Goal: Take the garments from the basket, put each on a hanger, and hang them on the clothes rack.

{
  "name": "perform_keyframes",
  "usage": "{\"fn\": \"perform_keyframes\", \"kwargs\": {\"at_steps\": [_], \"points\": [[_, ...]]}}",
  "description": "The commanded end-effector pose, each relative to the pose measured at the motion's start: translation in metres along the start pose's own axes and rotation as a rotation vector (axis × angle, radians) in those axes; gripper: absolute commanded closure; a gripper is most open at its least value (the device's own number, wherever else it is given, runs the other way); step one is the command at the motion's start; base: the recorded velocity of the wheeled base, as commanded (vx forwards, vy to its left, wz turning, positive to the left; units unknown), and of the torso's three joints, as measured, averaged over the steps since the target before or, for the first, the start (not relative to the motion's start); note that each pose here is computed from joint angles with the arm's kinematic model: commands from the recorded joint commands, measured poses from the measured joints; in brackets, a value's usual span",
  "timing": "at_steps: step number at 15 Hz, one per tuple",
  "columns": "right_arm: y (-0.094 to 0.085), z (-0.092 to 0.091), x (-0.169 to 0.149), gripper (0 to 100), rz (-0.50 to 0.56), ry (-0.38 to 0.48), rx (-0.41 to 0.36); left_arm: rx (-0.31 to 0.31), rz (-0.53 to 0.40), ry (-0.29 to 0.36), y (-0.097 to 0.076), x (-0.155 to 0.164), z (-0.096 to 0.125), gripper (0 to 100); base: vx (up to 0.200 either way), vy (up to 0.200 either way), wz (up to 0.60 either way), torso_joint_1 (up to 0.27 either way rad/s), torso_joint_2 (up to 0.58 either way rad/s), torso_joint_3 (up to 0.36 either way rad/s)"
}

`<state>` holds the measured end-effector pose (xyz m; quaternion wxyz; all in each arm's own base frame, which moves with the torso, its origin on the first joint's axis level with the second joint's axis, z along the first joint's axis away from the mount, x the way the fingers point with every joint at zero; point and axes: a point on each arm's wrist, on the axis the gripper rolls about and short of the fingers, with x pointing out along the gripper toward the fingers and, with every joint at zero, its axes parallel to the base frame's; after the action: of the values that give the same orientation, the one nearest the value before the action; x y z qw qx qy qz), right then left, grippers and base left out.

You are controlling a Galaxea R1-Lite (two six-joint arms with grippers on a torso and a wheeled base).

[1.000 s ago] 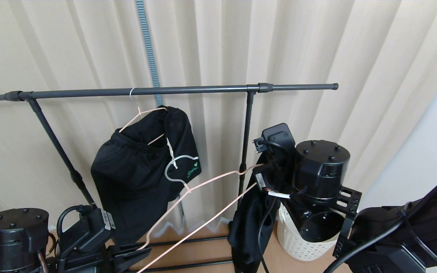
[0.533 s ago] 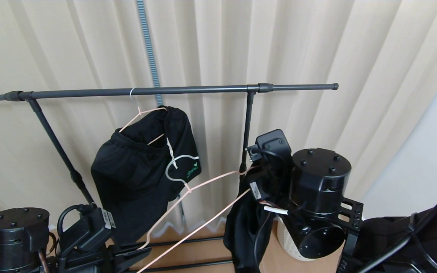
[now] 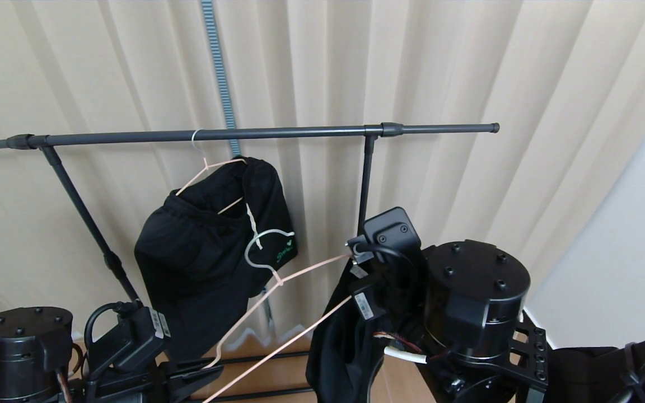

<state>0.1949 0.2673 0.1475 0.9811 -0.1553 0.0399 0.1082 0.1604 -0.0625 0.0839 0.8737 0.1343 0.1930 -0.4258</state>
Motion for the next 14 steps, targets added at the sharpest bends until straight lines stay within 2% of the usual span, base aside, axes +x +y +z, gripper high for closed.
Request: {"fn": "perform_keyframes", "kwargs": {"at_steps": [1,8,14], "points": [[0.006,0.000,-0.007,100,0.026,-0.006,0.000,-0.001,0.001,0.000,0.000,0.000,0.000,100,0.000,0.000,0.00,0.000,0.00,0.000],[0.020,0.003,-0.021,100,0.086,-0.023,0.031,-0.002,-0.001,0.003,0.000,0.000,-0.001,100,0.000,0.000,0.00,0.000,0.00,0.000],[0.029,0.008,-0.026,100,0.120,-0.036,0.100,-0.001,-0.006,0.003,-0.002,-0.001,-0.001,100,0.000,0.000,0.00,0.000,0.00,0.000]]}}
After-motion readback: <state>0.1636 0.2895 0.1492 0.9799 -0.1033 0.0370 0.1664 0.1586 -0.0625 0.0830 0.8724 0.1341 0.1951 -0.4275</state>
